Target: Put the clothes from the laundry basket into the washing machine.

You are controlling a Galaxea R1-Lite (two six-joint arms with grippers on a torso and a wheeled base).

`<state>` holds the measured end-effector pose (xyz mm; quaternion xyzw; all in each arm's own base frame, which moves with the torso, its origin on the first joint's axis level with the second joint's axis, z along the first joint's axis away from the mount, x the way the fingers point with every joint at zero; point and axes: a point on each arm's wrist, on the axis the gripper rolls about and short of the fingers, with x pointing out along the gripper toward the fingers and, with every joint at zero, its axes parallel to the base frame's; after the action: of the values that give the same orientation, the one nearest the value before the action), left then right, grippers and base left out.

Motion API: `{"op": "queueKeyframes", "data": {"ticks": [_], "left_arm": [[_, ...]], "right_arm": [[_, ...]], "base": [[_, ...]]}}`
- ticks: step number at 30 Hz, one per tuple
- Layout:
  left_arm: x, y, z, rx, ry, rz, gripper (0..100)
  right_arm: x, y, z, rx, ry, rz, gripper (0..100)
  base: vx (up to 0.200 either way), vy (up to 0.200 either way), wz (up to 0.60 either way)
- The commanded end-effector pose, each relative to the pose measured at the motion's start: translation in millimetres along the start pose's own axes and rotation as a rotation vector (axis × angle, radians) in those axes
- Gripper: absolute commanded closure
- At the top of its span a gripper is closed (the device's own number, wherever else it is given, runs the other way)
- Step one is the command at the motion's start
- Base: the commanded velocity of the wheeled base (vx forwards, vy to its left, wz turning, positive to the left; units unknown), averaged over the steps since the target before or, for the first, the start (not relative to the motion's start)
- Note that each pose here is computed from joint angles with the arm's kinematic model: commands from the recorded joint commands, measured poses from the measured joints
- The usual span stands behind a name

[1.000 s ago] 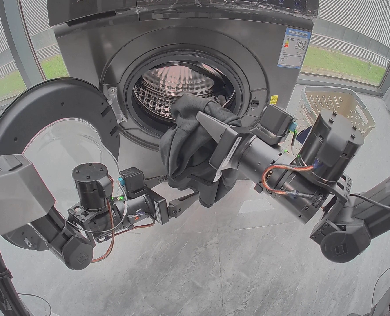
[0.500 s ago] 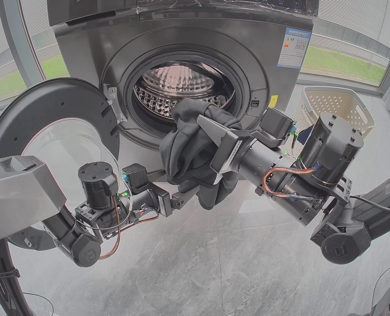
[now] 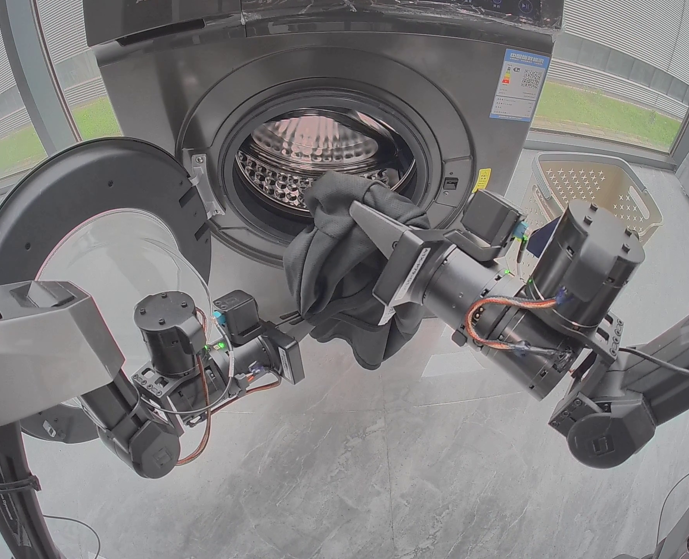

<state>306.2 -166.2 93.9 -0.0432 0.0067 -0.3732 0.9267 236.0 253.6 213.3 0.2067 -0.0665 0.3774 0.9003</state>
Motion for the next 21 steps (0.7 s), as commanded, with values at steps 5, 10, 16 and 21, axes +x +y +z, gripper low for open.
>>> {"op": "queueKeyframes", "data": {"ticks": [5, 10, 16, 21], "left_arm": [[-50.1, -19.9, 5.2, 0.000, 0.035, -0.016, 100], [-66.2, -22.8, 16.4, -0.010, 0.016, -0.010, 100], [-66.5, -22.2, 8.0, -0.020, 0.051, -0.013, 0], [-58.4, -17.7, -5.2, -0.035, 0.088, -0.005, 0]], "right_arm": [[-3.7, -4.1, -5.2, -0.004, 0.022, -0.015, 100], [-3.4, -4.5, -6.3, -0.004, 0.025, -0.016, 100], [-3.2, -2.1, -5.8, -0.002, 0.022, -0.009, 100], [-3.4, -1.9, -5.2, -0.002, 0.021, -0.007, 100]], "base": [[0.000, 0.000, 0.00], [0.000, 0.000, 0.00], [0.000, 0.000, 0.00], [0.000, 0.000, 0.00]]}}
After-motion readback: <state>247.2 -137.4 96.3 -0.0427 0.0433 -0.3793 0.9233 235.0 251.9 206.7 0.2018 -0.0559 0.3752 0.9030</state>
